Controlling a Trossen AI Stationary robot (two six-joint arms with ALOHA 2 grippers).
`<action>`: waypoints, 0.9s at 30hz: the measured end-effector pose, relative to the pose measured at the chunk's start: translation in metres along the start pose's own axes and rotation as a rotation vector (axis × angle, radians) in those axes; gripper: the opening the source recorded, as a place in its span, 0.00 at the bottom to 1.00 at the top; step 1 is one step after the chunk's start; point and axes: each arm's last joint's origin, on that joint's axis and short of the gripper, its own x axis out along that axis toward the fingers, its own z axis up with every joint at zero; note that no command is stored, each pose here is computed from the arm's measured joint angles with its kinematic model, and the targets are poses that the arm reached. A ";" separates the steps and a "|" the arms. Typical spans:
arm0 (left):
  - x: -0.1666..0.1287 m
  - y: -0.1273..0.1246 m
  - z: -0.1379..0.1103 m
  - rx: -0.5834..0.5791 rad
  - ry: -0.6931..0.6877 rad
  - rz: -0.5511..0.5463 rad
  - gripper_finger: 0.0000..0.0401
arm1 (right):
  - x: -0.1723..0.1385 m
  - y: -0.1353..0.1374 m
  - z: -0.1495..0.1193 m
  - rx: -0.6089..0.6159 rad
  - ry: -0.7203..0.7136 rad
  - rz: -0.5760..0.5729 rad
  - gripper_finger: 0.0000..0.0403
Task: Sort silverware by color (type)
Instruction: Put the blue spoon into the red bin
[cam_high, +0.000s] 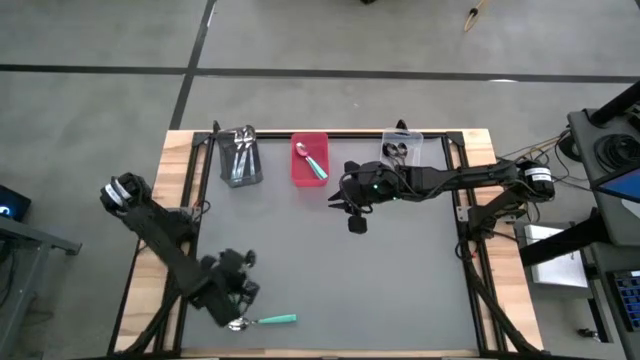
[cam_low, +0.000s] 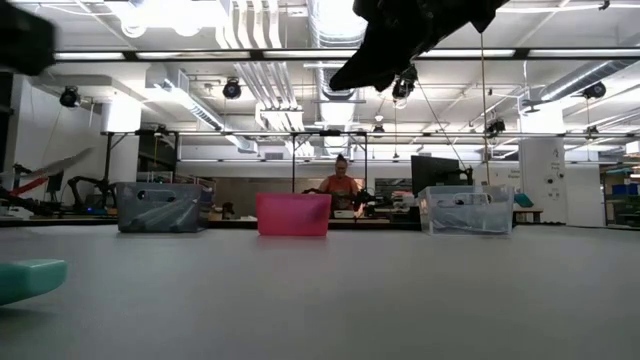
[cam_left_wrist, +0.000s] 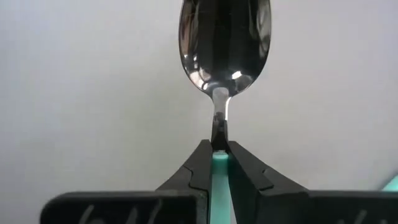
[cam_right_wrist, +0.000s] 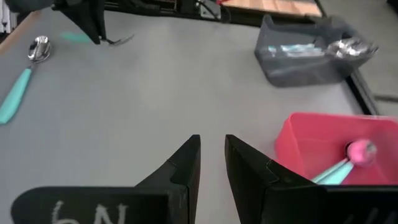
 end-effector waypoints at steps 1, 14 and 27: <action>0.001 -0.004 0.007 0.029 -0.008 0.000 0.03 | 0.000 0.000 -0.001 0.010 0.006 0.001 0.16; 0.002 -0.047 0.104 0.496 -0.287 0.060 0.03 | 0.004 0.000 -0.004 0.192 0.018 0.001 0.16; -0.014 -0.059 0.169 0.813 -0.592 0.340 0.04 | 0.031 0.004 -0.012 0.304 -0.036 -0.201 0.16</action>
